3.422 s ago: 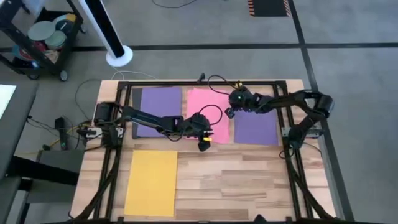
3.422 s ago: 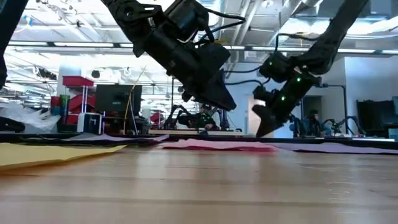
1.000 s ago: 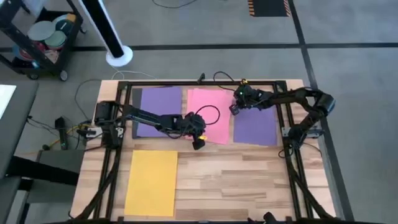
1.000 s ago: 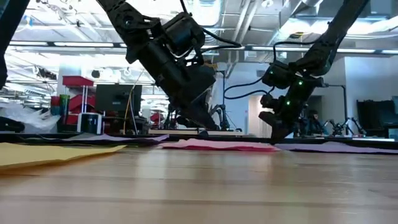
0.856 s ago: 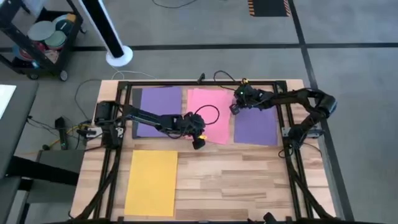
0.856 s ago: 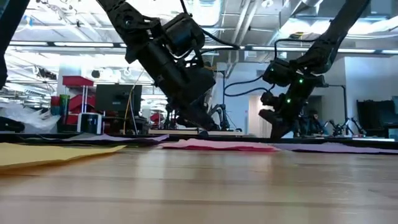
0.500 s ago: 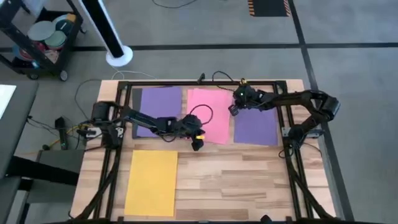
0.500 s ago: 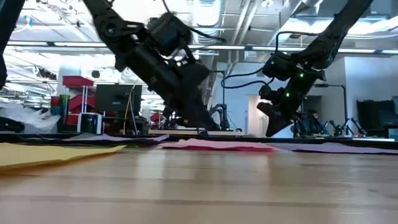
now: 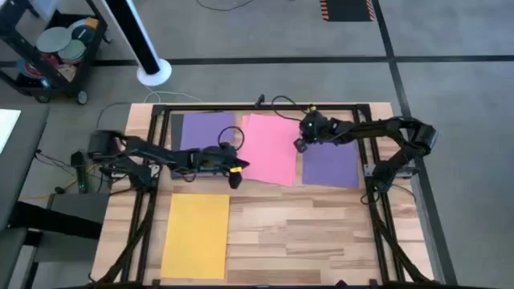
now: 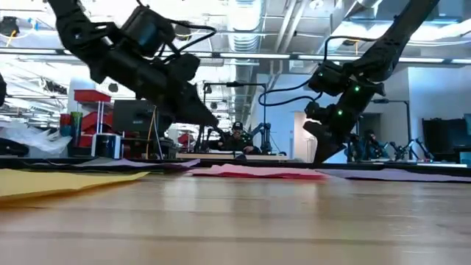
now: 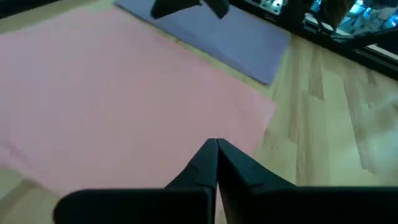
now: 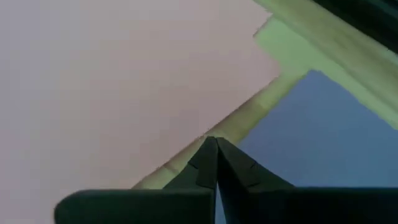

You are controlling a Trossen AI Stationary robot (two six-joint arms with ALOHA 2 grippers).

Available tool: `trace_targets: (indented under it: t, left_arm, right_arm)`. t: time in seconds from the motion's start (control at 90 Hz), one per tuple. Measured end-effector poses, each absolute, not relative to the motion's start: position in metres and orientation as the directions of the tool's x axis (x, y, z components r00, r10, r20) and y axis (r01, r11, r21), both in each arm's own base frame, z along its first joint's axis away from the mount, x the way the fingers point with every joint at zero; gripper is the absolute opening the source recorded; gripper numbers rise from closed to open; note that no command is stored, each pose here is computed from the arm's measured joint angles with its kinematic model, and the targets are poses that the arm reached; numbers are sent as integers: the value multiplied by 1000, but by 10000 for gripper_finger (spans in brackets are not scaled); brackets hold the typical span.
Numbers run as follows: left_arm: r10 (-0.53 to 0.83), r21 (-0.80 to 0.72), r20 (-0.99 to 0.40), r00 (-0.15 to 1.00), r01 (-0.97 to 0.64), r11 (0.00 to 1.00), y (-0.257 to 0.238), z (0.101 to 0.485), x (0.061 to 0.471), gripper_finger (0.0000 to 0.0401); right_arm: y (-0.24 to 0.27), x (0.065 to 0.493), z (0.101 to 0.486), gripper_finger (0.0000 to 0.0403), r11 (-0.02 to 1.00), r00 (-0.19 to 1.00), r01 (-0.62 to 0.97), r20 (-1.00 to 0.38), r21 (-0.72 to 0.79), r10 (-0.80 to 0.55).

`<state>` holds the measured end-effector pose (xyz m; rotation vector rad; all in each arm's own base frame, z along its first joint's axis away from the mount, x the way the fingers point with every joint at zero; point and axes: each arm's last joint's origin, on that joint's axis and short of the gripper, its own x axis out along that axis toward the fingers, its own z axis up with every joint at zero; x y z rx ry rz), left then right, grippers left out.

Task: Organize paper
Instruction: Stack the pink paper on top of the pink paper

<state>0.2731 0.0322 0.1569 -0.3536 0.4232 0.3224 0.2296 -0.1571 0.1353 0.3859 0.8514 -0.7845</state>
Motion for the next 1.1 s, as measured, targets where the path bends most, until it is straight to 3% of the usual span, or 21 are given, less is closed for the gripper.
trace_targets:
  t: [0.344, 0.667, 1.1]
  left_arm:
    - [249, -245, -477, 843, -400, 883, 32, 153, 264, 0]
    - [247, -261, -474, 845, -403, 877, 35, 153, 263, 0]
    - [250, -242, -503, 827, -412, 878, 39, 150, 261, 0]
  right_arm:
    - [-158, 231, 136, 0, 662, 419, 749, -780, 8, -465]
    - [-159, 241, 109, 0, 639, 393, 769, -802, 19, -449]
    - [-183, 248, 120, 0, 613, 423, 788, -766, 48, -485]
